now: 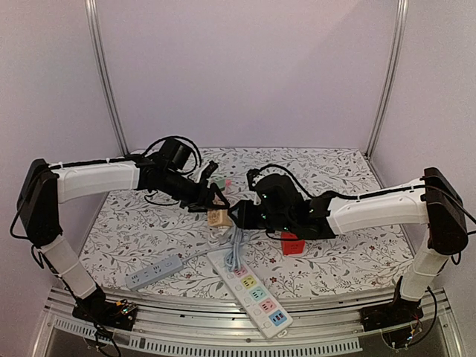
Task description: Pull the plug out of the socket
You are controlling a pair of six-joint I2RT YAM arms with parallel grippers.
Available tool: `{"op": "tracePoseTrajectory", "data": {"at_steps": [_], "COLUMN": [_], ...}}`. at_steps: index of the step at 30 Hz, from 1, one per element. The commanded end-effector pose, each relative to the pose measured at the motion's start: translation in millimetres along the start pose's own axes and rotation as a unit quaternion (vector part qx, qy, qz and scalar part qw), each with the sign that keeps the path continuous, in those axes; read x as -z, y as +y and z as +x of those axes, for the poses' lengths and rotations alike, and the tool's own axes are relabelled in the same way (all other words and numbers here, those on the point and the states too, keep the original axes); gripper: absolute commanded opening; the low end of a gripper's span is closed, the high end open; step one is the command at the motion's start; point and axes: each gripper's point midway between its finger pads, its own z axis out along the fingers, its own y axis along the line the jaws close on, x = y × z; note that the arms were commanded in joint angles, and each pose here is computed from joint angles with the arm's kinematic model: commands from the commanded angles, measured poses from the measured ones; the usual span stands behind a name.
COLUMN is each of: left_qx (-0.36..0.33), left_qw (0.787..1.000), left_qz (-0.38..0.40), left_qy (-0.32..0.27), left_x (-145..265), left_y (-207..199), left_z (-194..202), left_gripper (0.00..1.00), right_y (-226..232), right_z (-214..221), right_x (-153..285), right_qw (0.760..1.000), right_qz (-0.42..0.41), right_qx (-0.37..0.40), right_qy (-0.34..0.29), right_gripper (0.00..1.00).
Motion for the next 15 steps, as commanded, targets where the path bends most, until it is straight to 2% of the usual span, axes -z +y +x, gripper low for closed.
{"op": "tracePoseTrajectory", "data": {"at_steps": [1,8,15], "left_qx": [0.013,0.008,0.001], "left_qw": [1.0,1.0,1.0], "left_qz": [-0.011,-0.015,-0.018], "left_qy": [0.015,0.013,0.009], "left_x": [-7.8,-7.3,-5.9], "left_y": [11.6,13.2,12.0], "left_z": [5.0,4.7,4.1], "left_gripper": [0.58,0.46,0.41], "right_y": [55.1,49.1,28.8], "right_z": [-35.6,-35.7,-38.3], "right_x": [15.2,14.7,9.5], "right_qw": [0.995,0.996,0.99], "right_qz": [-0.079,-0.071,-0.11], "right_qx": [0.004,-0.006,-0.082], "right_qy": [-0.053,-0.055,-0.044], "right_gripper": [0.0,0.0,0.0]}}
